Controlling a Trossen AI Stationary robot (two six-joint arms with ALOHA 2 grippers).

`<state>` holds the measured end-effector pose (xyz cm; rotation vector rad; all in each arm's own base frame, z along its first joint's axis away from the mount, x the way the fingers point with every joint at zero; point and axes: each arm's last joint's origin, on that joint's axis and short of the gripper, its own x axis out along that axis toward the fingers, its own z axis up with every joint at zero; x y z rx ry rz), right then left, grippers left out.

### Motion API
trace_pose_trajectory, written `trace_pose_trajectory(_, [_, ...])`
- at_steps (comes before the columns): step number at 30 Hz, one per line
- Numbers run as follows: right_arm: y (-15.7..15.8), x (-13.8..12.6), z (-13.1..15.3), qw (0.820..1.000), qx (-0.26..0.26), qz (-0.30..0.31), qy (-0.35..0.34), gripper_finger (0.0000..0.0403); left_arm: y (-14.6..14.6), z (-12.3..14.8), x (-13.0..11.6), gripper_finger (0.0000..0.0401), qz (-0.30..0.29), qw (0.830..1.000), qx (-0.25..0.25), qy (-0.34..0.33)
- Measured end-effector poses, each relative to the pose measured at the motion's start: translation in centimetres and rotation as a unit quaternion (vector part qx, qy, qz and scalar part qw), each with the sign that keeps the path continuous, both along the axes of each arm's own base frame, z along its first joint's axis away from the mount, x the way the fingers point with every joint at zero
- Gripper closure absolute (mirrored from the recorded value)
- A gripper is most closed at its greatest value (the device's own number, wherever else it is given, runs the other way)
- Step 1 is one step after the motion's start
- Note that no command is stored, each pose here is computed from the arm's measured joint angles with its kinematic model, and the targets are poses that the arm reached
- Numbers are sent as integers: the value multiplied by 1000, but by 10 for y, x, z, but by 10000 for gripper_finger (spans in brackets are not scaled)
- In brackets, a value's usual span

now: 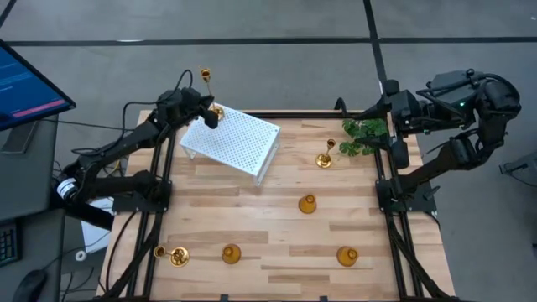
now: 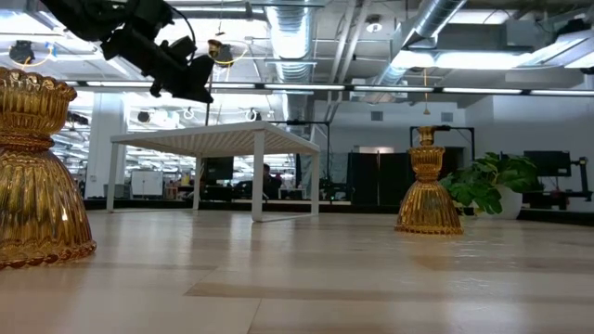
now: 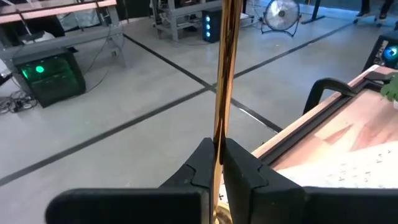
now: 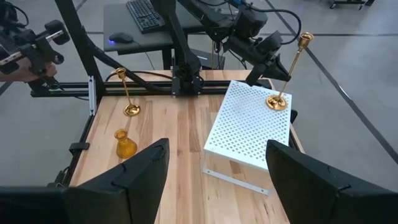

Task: Pick & Place candle stick holders
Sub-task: Put the bottom right gold candle holder on the shelf

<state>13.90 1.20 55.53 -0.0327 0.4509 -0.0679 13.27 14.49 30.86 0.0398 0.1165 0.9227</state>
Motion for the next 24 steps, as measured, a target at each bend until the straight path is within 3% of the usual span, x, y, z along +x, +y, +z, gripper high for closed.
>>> trace_pose_trajectory(16, [0, 0, 0, 1000, -1, 1, 0, 145, 0, 0, 0, 376, 6, 1000, -5, -1])
trace_pose_trajectory(24, [0, 0, 0, 1000, 0, 2, 0, 145, 0, -2, 0, 341, 5, 1000, -14, -5])
